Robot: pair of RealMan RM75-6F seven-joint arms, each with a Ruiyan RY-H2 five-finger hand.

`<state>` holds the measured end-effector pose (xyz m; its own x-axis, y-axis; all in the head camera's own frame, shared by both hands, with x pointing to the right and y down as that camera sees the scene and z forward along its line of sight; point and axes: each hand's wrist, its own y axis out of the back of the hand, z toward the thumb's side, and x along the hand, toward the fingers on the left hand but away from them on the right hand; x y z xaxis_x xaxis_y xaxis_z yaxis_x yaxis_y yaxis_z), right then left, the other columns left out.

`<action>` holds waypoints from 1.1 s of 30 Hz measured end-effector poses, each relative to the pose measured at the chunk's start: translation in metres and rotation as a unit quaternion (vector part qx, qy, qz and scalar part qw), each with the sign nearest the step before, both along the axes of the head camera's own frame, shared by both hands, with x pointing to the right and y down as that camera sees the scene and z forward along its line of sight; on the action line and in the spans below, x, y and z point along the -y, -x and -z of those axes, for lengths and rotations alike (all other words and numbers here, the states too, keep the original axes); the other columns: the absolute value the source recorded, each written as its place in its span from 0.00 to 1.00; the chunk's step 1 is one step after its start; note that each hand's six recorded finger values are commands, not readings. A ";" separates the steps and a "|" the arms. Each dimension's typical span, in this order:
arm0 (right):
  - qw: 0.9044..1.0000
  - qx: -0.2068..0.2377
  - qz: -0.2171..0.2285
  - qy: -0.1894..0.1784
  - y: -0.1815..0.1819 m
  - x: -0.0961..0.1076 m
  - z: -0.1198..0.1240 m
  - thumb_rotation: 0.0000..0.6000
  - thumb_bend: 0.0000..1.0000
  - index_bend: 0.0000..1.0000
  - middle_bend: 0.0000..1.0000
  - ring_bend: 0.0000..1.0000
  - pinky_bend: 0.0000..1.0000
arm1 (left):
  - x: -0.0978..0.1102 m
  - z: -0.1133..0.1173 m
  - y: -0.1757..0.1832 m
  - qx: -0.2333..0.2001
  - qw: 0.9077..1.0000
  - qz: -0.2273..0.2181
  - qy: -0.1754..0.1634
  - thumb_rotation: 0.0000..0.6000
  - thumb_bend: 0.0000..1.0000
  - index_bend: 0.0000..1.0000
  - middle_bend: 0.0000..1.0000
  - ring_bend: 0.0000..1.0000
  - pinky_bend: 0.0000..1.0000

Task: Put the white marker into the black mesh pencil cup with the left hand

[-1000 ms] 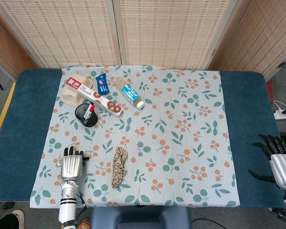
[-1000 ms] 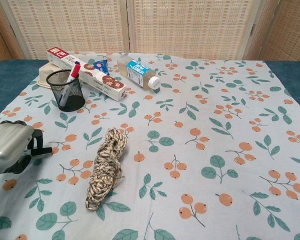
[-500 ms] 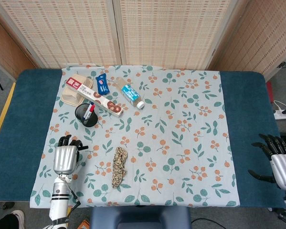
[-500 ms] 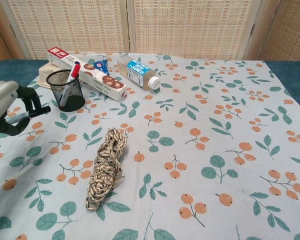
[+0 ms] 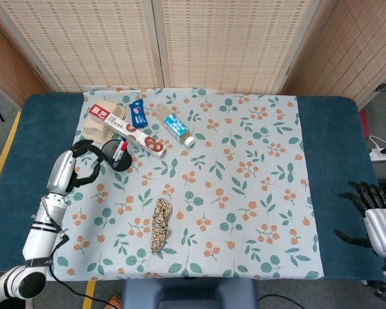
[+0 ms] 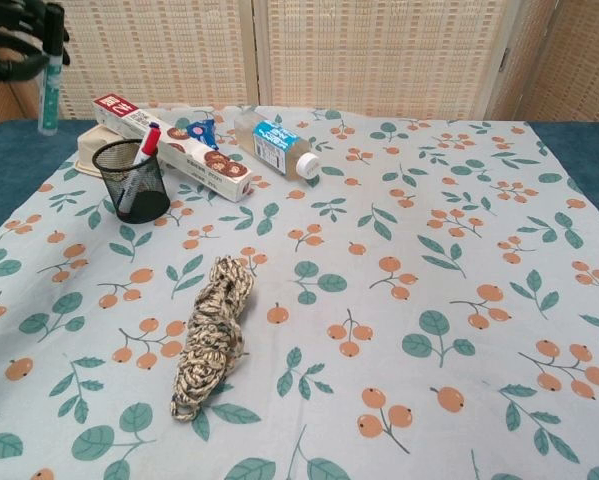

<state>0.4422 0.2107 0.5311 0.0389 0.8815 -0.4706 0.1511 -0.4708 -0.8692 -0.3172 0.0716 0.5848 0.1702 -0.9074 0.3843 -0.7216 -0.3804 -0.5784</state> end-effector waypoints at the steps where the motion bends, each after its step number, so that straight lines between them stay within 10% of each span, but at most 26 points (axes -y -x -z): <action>1: 1.000 -0.001 0.000 0.000 0.000 0.000 0.000 1.00 0.00 0.27 0.09 0.04 0.00 | 0.007 0.001 -0.001 -0.017 1.000 -0.001 0.005 1.00 0.43 0.49 0.51 0.17 0.18; 16: 1.000 -0.029 -0.008 -0.008 0.000 0.000 0.001 1.00 0.00 0.27 0.09 0.05 0.00 | 0.094 -0.066 -0.001 -0.086 0.993 0.009 0.087 1.00 0.43 0.50 0.51 0.16 0.17; 29: 0.999 -0.035 -0.008 -0.002 0.002 -0.001 -0.003 1.00 0.00 0.26 0.09 0.04 0.00 | 0.083 -0.122 0.015 -0.063 0.990 0.008 0.125 1.00 0.43 0.51 0.49 0.15 0.17; 33: 0.999 -0.035 -0.007 0.001 0.003 -0.001 -0.005 1.00 0.00 0.26 0.09 0.04 0.00 | 0.074 -0.131 0.016 -0.059 0.988 -0.004 0.139 1.00 0.44 0.34 0.22 0.03 0.13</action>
<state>0.4389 0.2119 0.5358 -0.0066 0.8805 -0.4740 0.0962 -0.4713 -0.8767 -0.3329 -0.0021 0.7155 0.2359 -0.7673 0.5963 -0.7739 -0.5195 -0.3622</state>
